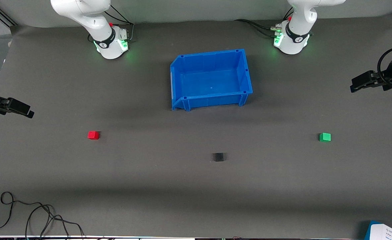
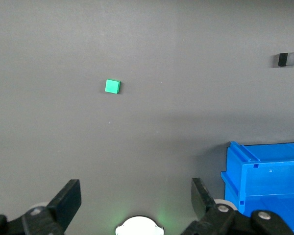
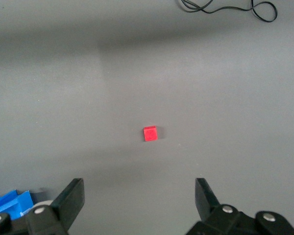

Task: Attach green and red cubes to black cube
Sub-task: 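Move the right gripper toward the red cube while the left gripper starts moving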

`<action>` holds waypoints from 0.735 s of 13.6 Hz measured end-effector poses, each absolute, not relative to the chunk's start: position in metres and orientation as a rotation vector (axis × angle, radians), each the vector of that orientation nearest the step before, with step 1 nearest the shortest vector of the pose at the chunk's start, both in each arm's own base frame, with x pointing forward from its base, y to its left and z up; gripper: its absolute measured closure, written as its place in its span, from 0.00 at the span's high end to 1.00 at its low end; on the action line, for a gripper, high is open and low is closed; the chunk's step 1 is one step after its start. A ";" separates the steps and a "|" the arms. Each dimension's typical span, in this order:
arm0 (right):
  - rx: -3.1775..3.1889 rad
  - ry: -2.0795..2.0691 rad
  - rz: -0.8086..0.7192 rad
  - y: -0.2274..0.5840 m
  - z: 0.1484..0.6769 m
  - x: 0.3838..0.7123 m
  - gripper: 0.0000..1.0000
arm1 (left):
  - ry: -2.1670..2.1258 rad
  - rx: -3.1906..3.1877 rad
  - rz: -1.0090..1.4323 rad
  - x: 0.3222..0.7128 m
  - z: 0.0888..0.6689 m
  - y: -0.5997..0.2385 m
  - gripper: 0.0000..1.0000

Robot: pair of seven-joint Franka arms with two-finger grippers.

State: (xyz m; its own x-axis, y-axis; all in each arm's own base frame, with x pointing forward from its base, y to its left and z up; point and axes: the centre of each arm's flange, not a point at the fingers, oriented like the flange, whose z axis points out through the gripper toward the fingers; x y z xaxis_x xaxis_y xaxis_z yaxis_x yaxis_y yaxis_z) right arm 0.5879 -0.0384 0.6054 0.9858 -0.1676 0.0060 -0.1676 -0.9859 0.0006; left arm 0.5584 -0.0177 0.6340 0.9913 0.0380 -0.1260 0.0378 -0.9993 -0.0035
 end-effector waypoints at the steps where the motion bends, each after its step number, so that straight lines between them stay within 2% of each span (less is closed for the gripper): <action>1: 3.129 -0.264 0.006 -0.038 0.605 0.588 1.00 | -0.060 -3.134 0.198 0.558 0.634 -0.018 1.00; 7: 3.129 -0.254 -0.019 -0.034 0.601 0.588 1.00 | -0.061 -3.134 0.198 0.558 0.634 -0.017 1.00; 10: 3.125 -0.242 -0.075 -0.030 0.580 0.594 1.00 | -0.061 -3.134 0.198 0.558 0.634 -0.017 1.00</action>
State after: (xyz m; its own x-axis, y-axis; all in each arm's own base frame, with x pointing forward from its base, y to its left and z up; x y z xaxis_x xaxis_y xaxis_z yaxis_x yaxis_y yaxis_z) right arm 0.5942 -0.0295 0.5801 0.9869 -0.1541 -0.0471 -0.1538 -0.9880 0.0101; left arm 0.5584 -0.0169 0.6340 0.9913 0.0391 -0.1260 0.0389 -0.9992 -0.0036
